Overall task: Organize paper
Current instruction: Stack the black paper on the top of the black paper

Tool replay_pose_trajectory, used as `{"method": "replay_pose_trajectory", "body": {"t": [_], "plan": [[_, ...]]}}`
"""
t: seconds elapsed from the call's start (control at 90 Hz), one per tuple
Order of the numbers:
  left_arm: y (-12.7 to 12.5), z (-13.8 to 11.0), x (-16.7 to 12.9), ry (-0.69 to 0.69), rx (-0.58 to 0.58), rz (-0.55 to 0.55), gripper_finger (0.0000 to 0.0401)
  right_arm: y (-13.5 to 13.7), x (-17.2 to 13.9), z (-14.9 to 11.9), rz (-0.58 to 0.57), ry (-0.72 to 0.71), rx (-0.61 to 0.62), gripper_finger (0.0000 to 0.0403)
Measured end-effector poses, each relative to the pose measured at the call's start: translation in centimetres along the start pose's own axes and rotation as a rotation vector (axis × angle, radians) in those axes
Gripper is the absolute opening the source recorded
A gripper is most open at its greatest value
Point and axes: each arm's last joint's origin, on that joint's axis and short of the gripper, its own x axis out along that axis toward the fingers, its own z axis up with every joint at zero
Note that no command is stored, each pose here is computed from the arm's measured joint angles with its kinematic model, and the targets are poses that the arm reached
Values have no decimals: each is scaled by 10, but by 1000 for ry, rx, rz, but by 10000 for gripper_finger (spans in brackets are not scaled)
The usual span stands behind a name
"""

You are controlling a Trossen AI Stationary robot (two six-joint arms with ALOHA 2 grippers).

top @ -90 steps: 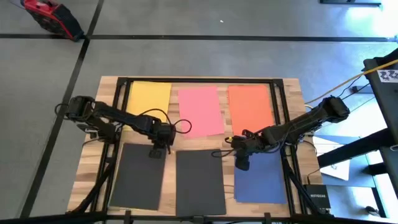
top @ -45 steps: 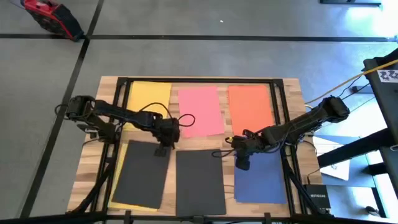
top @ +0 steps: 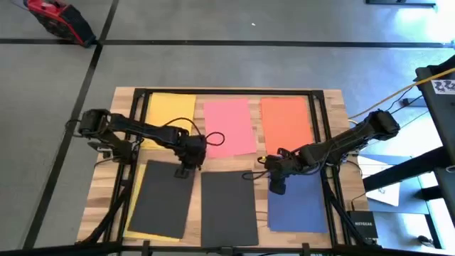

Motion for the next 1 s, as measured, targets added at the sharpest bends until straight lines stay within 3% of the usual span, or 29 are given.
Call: {"method": "replay_pose_trajectory", "body": {"t": [0.367,0.522,1.0], "plan": [[18,-4,5,12,-19,-10,119,0,0,0,0,0,0,122],[17,-5,4,-18,-22,-108,125,0,0,0,0,0,0,122],[24,-9,23,47,1,-120,125,0,0,0,-12,-10,-18,122]]}}
